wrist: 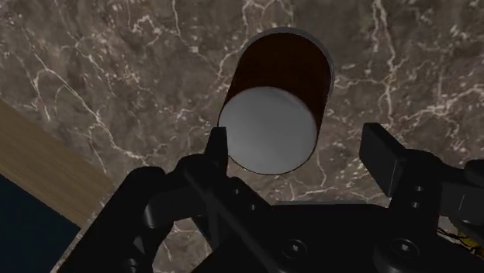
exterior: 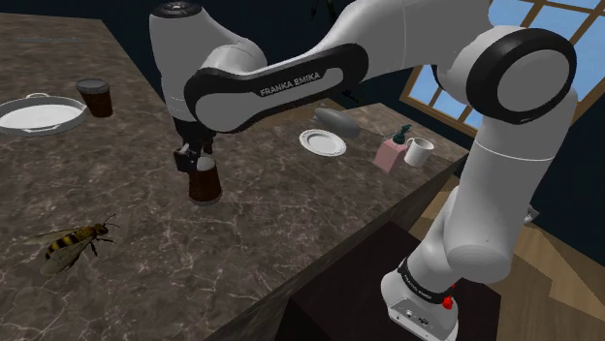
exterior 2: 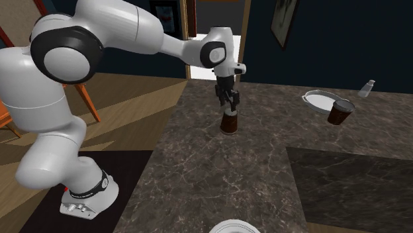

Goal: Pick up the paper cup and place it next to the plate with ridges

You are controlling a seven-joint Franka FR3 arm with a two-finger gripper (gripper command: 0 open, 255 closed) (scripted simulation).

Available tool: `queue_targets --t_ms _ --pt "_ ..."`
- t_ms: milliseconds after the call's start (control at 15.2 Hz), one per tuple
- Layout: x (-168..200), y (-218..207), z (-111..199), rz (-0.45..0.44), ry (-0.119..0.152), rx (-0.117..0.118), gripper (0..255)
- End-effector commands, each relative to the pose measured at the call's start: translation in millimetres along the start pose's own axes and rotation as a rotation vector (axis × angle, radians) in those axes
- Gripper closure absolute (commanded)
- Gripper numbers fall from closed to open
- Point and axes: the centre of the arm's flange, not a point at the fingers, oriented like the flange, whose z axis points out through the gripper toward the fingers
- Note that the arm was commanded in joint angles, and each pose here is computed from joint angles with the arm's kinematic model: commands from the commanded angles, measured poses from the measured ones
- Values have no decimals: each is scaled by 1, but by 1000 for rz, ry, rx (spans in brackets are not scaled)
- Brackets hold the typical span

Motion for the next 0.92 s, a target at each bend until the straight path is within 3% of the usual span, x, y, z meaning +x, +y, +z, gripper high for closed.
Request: queue_targets --t_ms 0,66,528,858 --pt "-10 35 9 87 -49 146 0" --pt "-13 42 11 104 -60 175 0" --pt "-15 35 51 104 -60 175 0" --pt "-15 35 51 104 -60 175 0"
